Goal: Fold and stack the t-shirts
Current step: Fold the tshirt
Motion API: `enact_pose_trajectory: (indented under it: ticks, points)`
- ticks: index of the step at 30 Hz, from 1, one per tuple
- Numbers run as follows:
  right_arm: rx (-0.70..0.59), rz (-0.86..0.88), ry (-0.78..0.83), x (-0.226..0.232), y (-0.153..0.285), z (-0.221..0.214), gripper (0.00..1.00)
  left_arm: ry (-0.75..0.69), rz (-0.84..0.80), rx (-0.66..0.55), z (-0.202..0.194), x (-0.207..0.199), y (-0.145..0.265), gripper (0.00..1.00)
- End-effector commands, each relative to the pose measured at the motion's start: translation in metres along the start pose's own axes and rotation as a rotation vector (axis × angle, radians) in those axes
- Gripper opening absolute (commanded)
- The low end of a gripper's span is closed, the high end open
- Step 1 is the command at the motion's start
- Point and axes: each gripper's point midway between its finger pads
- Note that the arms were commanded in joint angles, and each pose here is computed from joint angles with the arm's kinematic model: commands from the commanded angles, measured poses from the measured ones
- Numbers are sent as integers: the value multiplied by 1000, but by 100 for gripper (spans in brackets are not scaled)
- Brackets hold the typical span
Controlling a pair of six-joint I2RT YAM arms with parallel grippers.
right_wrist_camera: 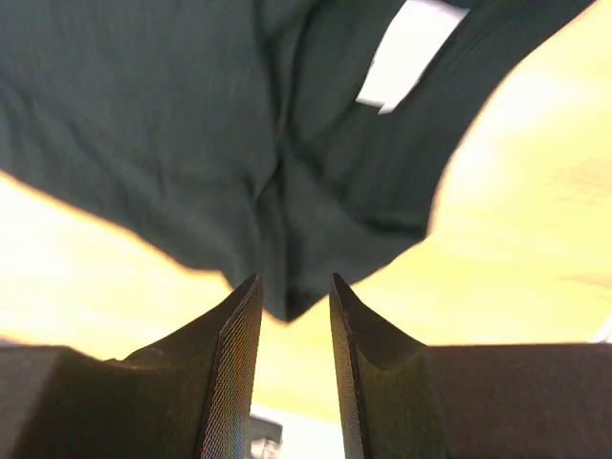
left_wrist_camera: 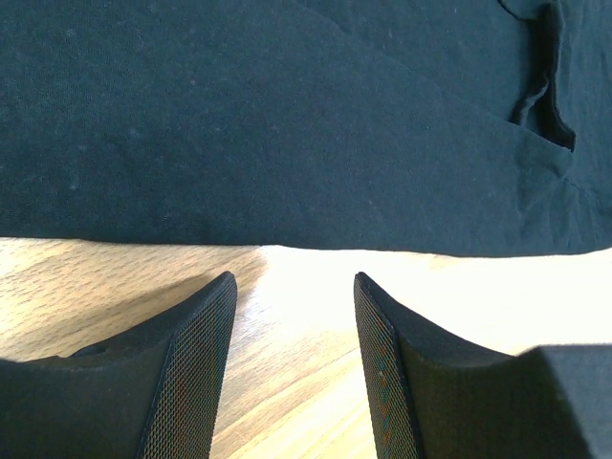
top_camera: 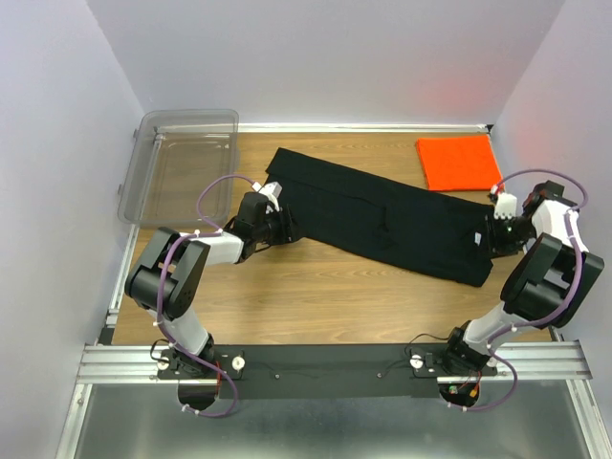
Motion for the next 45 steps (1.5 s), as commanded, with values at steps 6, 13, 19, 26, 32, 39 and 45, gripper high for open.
enact_pose_trajectory:
  ticks: [6, 13, 19, 26, 32, 39, 45]
  points:
    - [210, 94, 116, 20, 6, -60, 43, -13, -18, -27, 11, -8, 3, 60]
    - [14, -53, 125, 2, 26, -12, 45, -63, -111, -83, 28, -35, 26, 61]
    - [-93, -186, 143, -15, 47, 15, 46, -89, -118, -144, 38, -46, 51, 68]
    - [-38, -181, 280, -14, 34, -13, 46, -74, -84, -188, 49, -50, 72, 72]
    - [-24, -106, 323, -5, 18, -24, 46, -43, -54, -152, 33, -42, 77, 72]
    - [-18, -98, 308, -11, 1, -28, 46, -46, -17, -118, 28, -35, 76, 72]
    - [8, -68, 292, -17, -17, -40, 45, -37, 10, -66, 20, -25, 61, 71]
Point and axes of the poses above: each gripper's point midway between its finger pads, its own y axis back along the fingers, its own x axis along the line the jaws close on, z = x × y, and after that the axes turned 4 degrees about -y, right-handed
